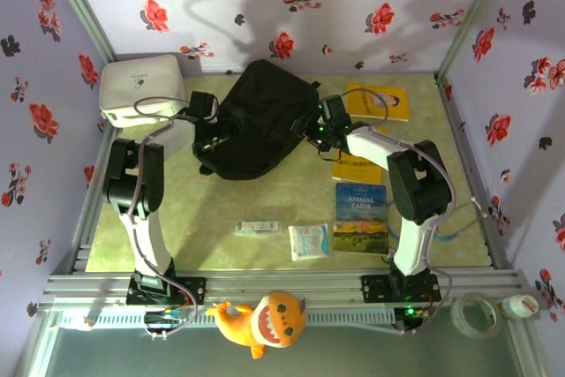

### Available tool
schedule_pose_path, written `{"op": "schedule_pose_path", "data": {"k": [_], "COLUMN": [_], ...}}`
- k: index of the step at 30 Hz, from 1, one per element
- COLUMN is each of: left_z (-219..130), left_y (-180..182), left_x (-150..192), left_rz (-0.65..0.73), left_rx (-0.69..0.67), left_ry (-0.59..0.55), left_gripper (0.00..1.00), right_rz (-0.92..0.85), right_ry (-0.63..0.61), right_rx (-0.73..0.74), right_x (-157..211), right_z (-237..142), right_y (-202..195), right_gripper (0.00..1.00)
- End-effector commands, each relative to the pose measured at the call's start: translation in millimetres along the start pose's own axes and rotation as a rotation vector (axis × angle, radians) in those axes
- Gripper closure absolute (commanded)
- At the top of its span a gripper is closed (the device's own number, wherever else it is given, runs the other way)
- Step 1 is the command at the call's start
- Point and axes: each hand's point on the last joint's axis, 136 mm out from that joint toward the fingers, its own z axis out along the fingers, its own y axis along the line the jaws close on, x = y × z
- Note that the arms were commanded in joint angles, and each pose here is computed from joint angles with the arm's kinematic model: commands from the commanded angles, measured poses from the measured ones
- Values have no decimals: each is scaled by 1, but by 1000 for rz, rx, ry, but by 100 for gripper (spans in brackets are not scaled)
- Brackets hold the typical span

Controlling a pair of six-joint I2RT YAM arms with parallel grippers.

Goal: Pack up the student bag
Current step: Move the student bag to the top-center of the table, then unzip the student bag at the top-center of the table.

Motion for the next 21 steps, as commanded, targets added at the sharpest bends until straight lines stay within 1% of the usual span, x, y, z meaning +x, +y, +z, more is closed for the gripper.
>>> {"op": "schedule_pose_path", "data": {"k": [1, 4, 7, 11, 14, 15, 17, 19, 21], "left_z": [-36, -55, -68, -77, -77, -76, -73, -70, -67], "left_y": [-31, -44, -54, -68, -76, -78, -80, -80, -81], "left_x": [0, 9, 28, 62, 86, 94, 106, 115, 121], "left_rz": [144, 211, 279, 410, 486, 504, 537, 557, 576], "left_rx": [48, 65, 81, 93, 88, 84, 77, 71, 68], "left_ry": [17, 19, 40, 107, 183, 209, 253, 286, 307], "left_gripper": [0, 0, 0, 1, 15, 20, 31, 42, 48], "right_rz": [27, 17, 5, -4, -2, -7, -9, -8, -7], "right_ry": [56, 119, 180, 203, 207, 210, 216, 215, 214], "right_rx": [-72, -99, -99, -73, -55, -56, -46, -35, -29], "right_x": [18, 39, 60, 75, 79, 80, 82, 84, 84], "right_z": [-2, -2, 1, 3, 6, 7, 9, 11, 12], "right_y": [20, 29, 31, 24, 16, 15, 11, 7, 4], "right_gripper": [38, 37, 37, 44, 54, 59, 64, 67, 69]}}
